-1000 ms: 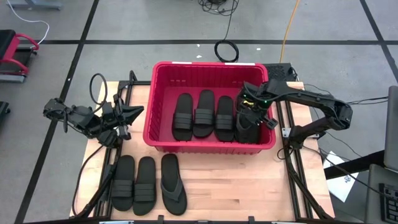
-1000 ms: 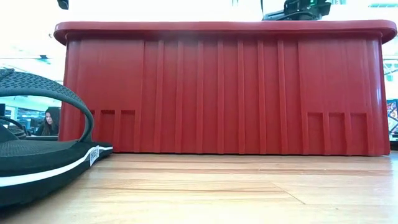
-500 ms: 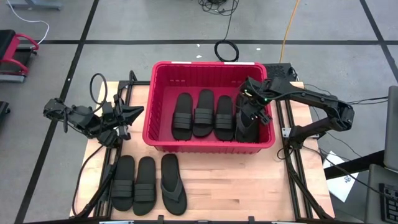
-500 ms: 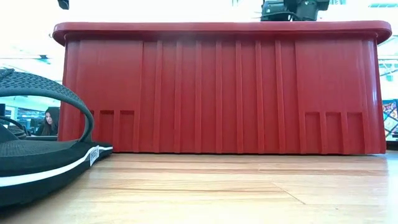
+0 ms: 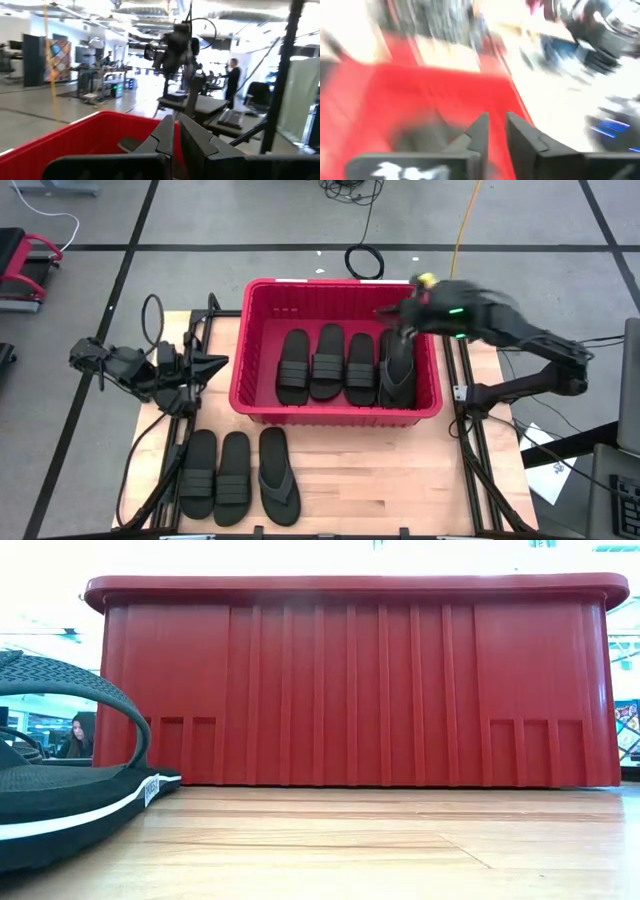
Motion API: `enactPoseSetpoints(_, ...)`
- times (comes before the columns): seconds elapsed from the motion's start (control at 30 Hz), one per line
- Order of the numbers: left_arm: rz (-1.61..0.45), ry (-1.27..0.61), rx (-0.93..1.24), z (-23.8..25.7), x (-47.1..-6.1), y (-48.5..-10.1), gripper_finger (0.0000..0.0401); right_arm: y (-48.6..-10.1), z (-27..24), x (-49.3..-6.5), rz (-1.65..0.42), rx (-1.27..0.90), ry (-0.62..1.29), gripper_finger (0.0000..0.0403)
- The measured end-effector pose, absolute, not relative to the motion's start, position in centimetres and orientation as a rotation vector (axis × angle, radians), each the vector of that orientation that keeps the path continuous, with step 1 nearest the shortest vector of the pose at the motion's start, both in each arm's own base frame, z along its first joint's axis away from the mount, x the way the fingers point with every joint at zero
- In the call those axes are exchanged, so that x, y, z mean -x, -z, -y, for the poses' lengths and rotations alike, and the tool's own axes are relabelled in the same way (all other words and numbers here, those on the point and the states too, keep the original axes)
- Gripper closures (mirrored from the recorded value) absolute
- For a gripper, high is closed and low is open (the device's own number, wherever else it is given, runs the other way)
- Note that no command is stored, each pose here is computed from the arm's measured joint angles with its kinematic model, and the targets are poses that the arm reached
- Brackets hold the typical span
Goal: Pick and place slides into bin
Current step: Put the right slipper into the bin
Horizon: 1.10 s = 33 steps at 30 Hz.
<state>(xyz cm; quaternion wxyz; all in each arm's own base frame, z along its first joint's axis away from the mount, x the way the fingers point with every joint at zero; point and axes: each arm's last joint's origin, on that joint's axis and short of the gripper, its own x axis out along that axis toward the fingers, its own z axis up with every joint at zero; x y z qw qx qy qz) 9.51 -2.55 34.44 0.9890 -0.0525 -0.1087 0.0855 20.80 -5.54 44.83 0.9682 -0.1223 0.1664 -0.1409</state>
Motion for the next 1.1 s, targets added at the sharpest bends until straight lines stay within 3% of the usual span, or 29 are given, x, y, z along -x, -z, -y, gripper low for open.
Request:
enactPoseSetpoints(0.13, 0.238, -0.107, 0.104, 2.6, -9.3, -35.1, 0.0375, -48.6, 3.0, -18.5, 0.028, -0.028, 0.024, 0.0397)
enactPoseSetpoints(0.3, 0.237, -0.02, 0.072, 2.9, -9.3, -35.1, 0.0375, -45.2, -0.4, -17.7, -0.086, -0.076, -0.192, 0.04)
enactPoseSetpoints(0.43, 0.232, 0.042, 0.054, 3.1, -9.3, -35.0, 0.0375, -39.6, -2.0, -17.8, -0.15, -0.196, -0.048, 0.0402)
enactPoseSetpoints(0.67, 0.126, 0.246, 0.048, 3.8, -9.5, -33.9, 0.0375, -35.0, -4.6, -15.7, 0.094, -0.267, 0.103, 0.0403)
enactPoseSetpoints(0.8, -0.061, 0.375, 0.104, 4.8, -10.7, -32.7, 0.0375, -34.6, -4.9, -14.4, 0.175, -0.264, 0.113, 0.0403)
enactPoseSetpoints(1.1, -0.438, 0.579, 0.175, 10.1, -15.4, -33.8, 0.0375, -35.4, -4.3, -12.6, 0.232, -0.208, 0.118, 0.0403)
